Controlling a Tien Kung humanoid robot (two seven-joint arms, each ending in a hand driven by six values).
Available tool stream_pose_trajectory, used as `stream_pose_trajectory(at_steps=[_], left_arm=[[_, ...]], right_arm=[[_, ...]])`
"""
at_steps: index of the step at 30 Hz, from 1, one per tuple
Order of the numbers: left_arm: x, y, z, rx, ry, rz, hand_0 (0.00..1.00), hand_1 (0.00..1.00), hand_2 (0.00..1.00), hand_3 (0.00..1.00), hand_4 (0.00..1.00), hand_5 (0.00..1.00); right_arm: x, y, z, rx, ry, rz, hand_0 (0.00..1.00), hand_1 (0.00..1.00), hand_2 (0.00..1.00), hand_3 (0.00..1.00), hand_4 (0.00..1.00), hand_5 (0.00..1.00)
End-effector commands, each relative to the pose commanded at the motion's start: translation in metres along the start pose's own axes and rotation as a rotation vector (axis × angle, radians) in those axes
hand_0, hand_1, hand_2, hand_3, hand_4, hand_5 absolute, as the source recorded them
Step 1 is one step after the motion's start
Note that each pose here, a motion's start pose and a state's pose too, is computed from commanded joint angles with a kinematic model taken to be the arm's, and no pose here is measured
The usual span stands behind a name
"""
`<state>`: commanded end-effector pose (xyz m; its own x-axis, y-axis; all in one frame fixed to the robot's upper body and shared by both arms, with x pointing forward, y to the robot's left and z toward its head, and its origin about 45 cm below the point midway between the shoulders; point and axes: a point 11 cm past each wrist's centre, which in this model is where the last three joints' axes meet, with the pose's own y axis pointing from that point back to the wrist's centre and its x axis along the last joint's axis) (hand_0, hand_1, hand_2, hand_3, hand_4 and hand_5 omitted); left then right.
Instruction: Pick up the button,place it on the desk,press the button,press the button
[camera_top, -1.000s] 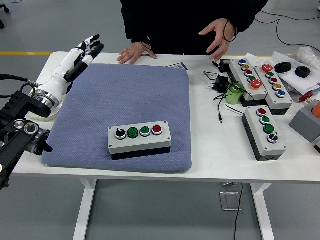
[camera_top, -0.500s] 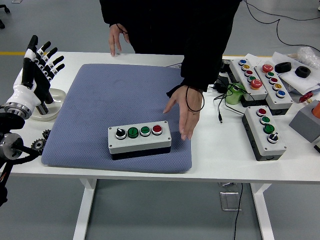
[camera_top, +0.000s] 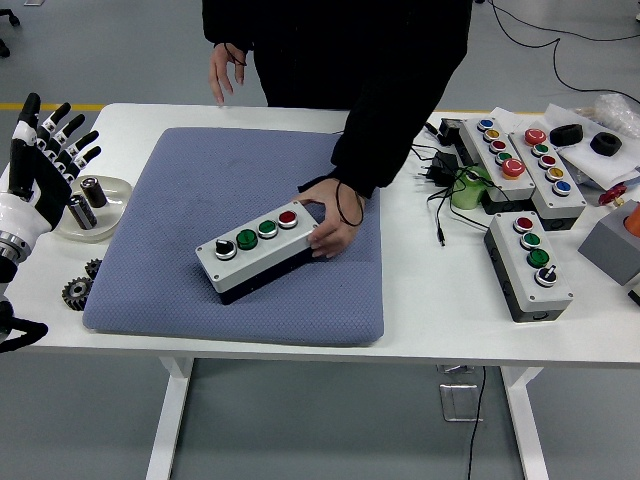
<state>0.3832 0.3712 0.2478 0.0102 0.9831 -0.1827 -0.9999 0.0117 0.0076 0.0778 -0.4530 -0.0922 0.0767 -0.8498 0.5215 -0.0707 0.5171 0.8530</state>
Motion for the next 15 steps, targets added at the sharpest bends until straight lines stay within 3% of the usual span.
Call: stream_pose_trajectory(at_steps=[15], left_arm=[[-0.002,0.017,-0.008,-0.001,-0.027,0.008,0.874,0.899,0.991,0.998,0.888,0.998]], right_arm=[[-0.003,0.000,0.001,-0.003,-0.004,-0.005,0.745,0.691,0.707,0.581,0.183,0.128]])
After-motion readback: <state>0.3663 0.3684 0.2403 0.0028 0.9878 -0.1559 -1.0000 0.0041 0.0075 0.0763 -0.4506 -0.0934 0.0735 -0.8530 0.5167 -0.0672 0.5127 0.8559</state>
